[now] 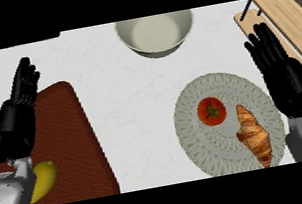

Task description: Pick the croissant from the placemat and place it in the tiered shelf

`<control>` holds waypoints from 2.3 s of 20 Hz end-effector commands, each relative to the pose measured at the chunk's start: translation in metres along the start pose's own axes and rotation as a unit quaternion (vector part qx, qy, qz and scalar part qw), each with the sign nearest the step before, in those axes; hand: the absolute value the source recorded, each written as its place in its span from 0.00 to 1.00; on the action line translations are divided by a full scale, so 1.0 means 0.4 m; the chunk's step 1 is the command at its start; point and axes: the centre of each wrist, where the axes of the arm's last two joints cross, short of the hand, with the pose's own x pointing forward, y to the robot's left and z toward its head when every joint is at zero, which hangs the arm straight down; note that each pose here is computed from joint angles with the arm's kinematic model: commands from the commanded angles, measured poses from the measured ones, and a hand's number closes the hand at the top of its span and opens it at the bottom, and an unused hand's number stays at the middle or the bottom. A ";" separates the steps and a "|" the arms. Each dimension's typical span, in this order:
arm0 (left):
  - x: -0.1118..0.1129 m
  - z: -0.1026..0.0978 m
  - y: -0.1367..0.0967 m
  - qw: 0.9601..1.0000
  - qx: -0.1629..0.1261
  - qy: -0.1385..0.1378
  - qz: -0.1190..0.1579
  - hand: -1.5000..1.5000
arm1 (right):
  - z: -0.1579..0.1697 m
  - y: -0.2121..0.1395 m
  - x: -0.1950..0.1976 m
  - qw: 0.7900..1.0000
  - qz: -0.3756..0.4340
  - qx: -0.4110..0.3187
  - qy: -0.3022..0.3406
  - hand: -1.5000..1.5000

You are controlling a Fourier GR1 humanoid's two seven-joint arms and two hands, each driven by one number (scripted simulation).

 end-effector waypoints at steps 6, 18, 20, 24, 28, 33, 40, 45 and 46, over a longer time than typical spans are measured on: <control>-0.193 0.112 0.144 0.982 0.025 0.187 -0.012 0.50 | -0.002 0.074 -0.028 0.983 0.154 -0.075 -0.071 1.00; -0.224 0.159 0.175 0.975 0.015 0.220 0.018 0.50 | 0.216 0.176 -0.182 0.886 0.356 -0.295 0.039 0.00; -0.233 0.177 0.197 0.975 0.014 0.221 0.012 0.50 | 0.256 0.158 -0.207 0.861 0.407 -0.296 0.077 0.00; -0.242 0.176 0.190 0.974 0.014 0.227 0.011 0.50 | 0.252 0.135 -0.190 0.810 0.483 -0.296 0.152 0.00; -0.219 0.160 0.208 0.977 0.017 0.214 0.019 0.50 | 0.259 0.159 -0.143 0.767 0.544 -0.243 0.239 0.00; -0.237 0.163 0.207 0.975 0.002 0.220 0.016 0.50 | 0.253 0.206 -0.108 0.696 0.611 -0.139 0.351 0.00; -0.229 0.146 0.190 0.976 0.006 0.218 0.018 0.50 | 0.172 0.245 -0.012 0.620 0.666 -0.097 0.404 0.00; -0.244 0.139 0.214 0.978 0.003 0.208 0.020 0.50 | 0.122 0.238 -0.017 0.622 0.654 -0.097 0.419 0.00; -0.249 0.128 0.208 0.977 0.014 0.212 0.020 0.50 | 0.146 0.196 0.045 0.623 0.659 -0.083 0.414 0.00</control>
